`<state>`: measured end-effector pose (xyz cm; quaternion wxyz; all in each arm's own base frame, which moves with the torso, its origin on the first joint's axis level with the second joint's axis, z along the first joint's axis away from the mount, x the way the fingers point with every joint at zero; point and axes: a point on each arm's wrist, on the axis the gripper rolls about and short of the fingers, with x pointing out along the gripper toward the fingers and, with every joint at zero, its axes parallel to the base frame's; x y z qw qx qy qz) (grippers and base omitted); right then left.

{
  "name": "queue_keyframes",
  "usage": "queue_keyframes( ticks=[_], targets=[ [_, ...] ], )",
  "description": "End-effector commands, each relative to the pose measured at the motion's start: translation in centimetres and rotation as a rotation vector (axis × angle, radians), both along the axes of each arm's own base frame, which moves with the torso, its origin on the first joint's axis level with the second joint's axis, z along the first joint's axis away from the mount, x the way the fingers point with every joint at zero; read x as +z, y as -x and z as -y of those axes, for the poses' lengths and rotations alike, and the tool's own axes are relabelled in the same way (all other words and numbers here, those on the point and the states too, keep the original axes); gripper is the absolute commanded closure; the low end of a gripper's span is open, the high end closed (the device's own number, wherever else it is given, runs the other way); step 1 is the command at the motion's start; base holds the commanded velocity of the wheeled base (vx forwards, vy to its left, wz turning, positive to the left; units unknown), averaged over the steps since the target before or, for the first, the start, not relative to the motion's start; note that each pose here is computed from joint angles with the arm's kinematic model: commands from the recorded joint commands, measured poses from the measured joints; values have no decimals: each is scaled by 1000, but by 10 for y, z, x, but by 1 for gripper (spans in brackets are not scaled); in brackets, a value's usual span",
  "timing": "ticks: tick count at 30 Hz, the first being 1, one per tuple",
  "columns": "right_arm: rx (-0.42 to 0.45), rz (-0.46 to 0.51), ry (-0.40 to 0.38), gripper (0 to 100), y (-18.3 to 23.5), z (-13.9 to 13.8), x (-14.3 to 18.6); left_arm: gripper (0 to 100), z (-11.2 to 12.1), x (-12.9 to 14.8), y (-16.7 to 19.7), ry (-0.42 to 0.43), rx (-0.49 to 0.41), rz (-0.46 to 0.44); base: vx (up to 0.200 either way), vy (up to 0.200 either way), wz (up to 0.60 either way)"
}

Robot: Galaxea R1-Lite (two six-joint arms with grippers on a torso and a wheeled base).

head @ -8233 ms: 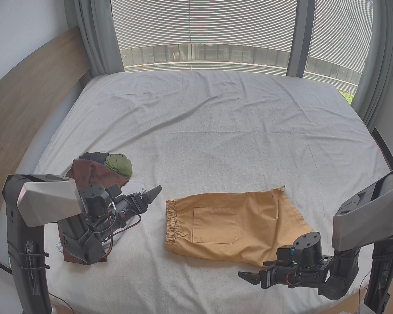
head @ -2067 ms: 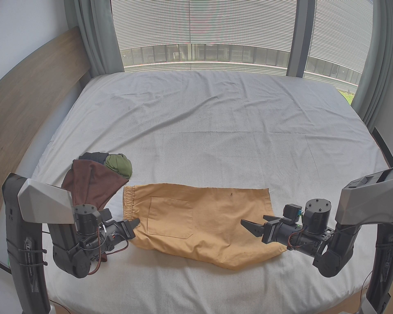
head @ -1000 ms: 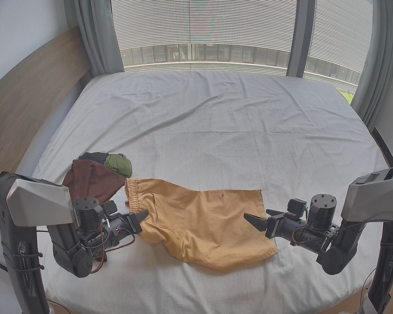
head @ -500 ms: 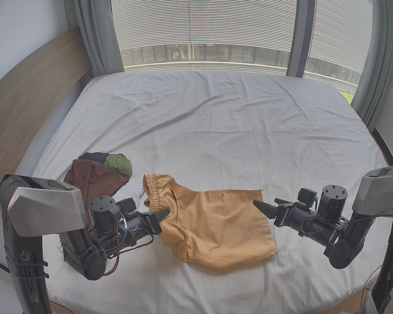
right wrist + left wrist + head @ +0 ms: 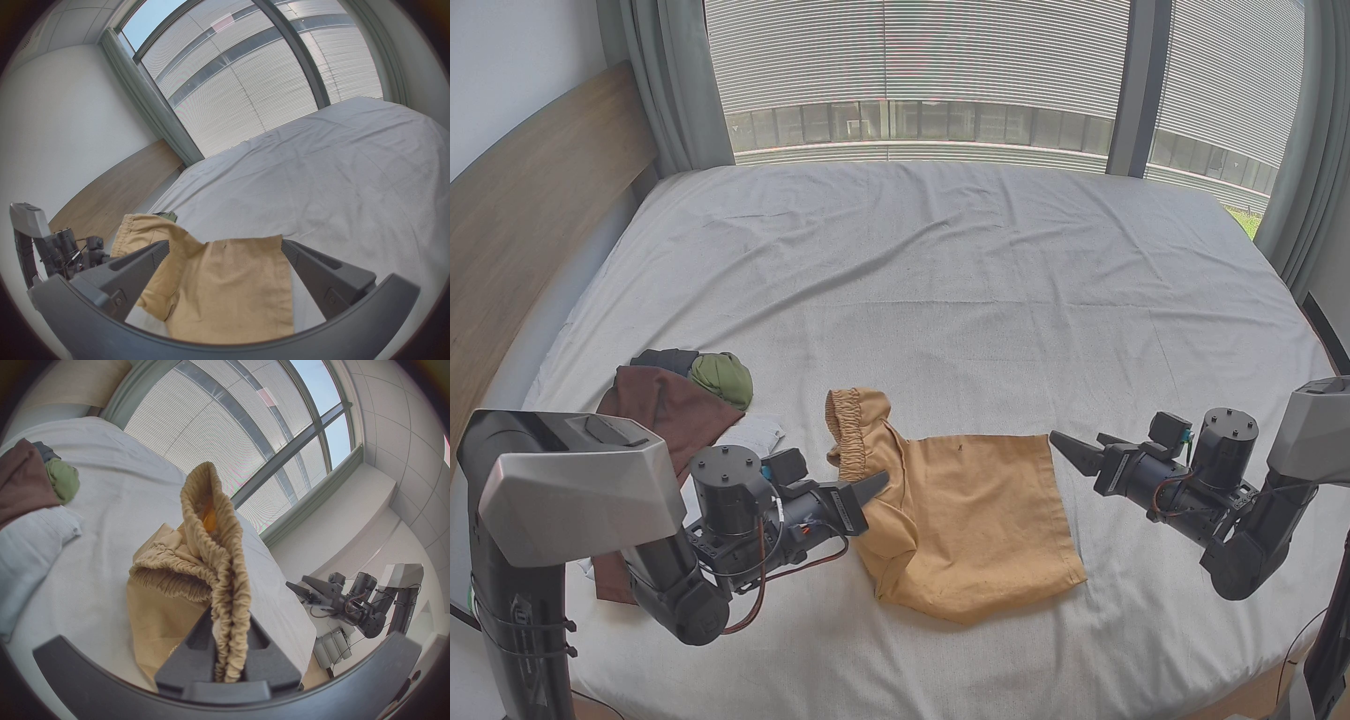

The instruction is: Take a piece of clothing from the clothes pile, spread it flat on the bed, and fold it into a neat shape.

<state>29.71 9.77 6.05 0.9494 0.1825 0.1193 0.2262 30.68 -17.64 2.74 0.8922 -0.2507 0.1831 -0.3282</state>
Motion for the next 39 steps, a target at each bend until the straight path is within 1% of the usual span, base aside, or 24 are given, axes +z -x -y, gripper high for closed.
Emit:
queue_keyframes(
  ticks=[1,4,5,6,11,18,20,22,27,29,33,39],
  targets=[
    [-38,22,-7,0,-8,9,4,100,15,-3,-2,10,-29,-4,0,0,0],
    [-65,38,-11,0,-13,17,7,100,28,0,-5,19,-33,6,0,0,0],
    [-67,38,-11,0,-13,17,7,100,29,0,-6,18,-33,5,0,0,0],
    [-81,44,-13,0,-15,22,8,100,36,-1,-6,17,-45,4,0,0,0],
    [-98,49,-16,0,-18,27,9,100,48,2,-7,26,-70,14,0,0,0],
    [-115,55,-29,0,-21,32,11,100,60,3,-8,39,-91,-6,0,0,0],
    [-128,64,-31,0,-24,37,13,100,65,1,-8,36,-99,-14,0,0,0],
    [-135,65,-33,0,-25,38,13,100,72,-8,-8,23,-113,-33,0,0,0],
    [-135,66,-33,0,-25,38,13,100,86,-19,-13,21,-127,-33,0,0,0],
    [-135,65,-34,0,-25,38,13,100,91,-23,-12,12,-136,-45,0,0,0],
    [-145,69,-35,0,-26,42,14,100,93,-24,-12,5,-142,-55,0,0,0],
    [-135,69,-41,0,-27,42,14,100,93,-25,-12,2,-141,-60,0,0,0]
  ],
)
